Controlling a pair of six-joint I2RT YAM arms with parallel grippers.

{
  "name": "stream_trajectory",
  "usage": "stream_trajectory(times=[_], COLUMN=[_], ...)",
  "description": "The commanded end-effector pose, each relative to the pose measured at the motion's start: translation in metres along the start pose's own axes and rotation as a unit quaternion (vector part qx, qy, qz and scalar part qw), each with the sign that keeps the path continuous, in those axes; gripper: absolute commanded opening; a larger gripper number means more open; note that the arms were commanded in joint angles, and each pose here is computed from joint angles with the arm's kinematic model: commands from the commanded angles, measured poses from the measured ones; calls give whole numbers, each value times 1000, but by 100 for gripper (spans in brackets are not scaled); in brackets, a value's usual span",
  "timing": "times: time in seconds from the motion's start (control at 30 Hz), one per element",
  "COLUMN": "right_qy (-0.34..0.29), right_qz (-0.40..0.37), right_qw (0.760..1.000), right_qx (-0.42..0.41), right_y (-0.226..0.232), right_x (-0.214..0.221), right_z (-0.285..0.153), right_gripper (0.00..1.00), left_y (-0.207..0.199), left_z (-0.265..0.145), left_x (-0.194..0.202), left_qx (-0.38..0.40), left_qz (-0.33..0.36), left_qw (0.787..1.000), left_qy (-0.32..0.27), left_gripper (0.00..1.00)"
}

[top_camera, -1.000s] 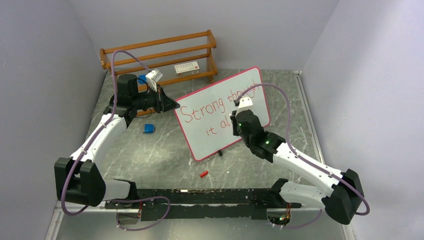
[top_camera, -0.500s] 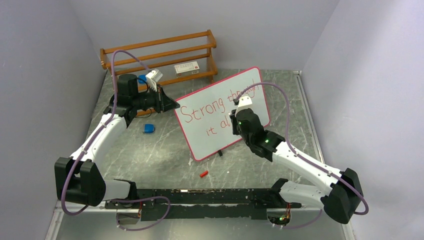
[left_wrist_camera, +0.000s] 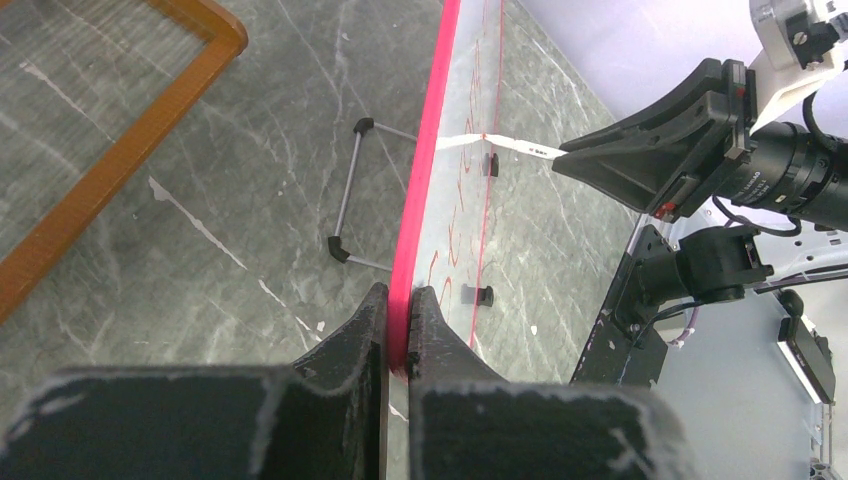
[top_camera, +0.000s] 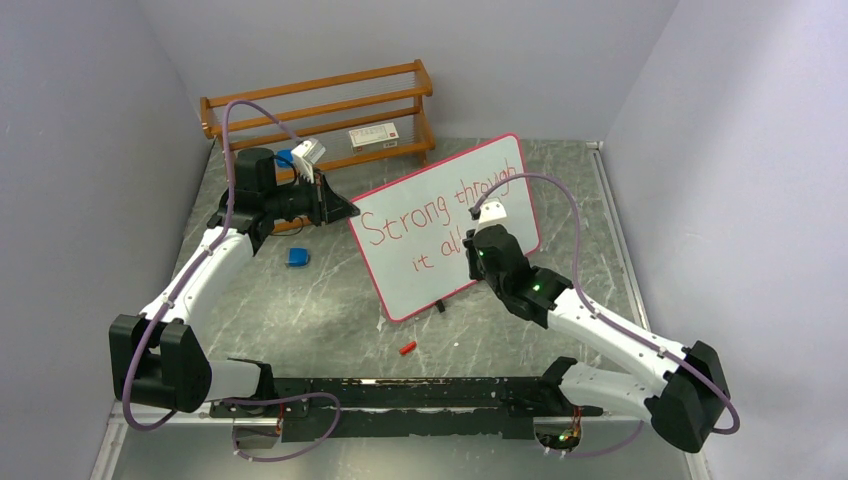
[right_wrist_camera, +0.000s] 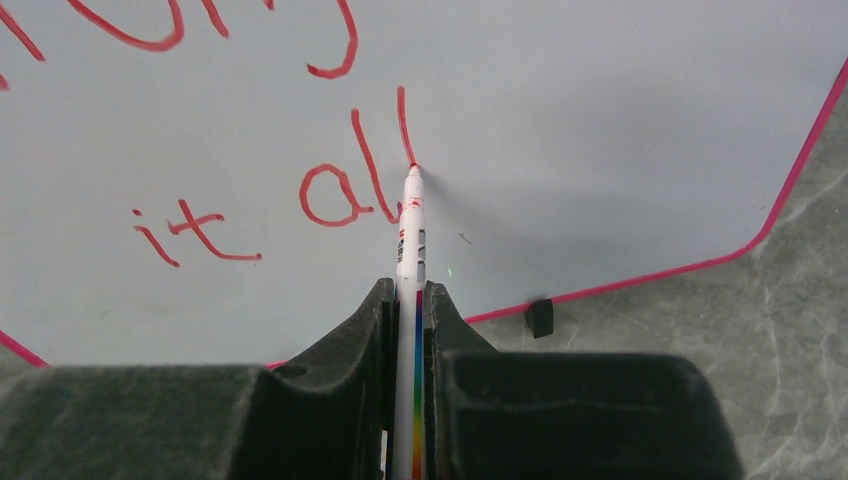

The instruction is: Write a sentence on the whiteboard

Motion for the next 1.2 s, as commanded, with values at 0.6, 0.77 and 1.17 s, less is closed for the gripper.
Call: stream_trajectory(times=[0.6,0.77,1.17], right_qy=[35,27,-19], right_qz=[3,2,19], right_qw=[999,999,999], right_qx=[19,25,24], right_y=[-14,-15,-13], right_x=[22,19,-1], right_z=[-4,-5,-9], right_gripper=[0,0,0], left_y=[16,16,16], left_z=[6,6,6], left_x=[30,31,30], left_qx=[-47,-46,-48], left_qz=[-14,-15,-14], left_qw=[997,997,997], left_qy=[56,57,56], left_gripper=[5,5,5])
Point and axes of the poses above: each gripper's point midway between its finger pads, its own z axis out along the fingers, its own y axis along the line the jaws close on, x = y × z, the point moved 6 cm from there along -z, back along the fingers, and after that the axes turned 13 degrees about z, right-handed, at the moved point
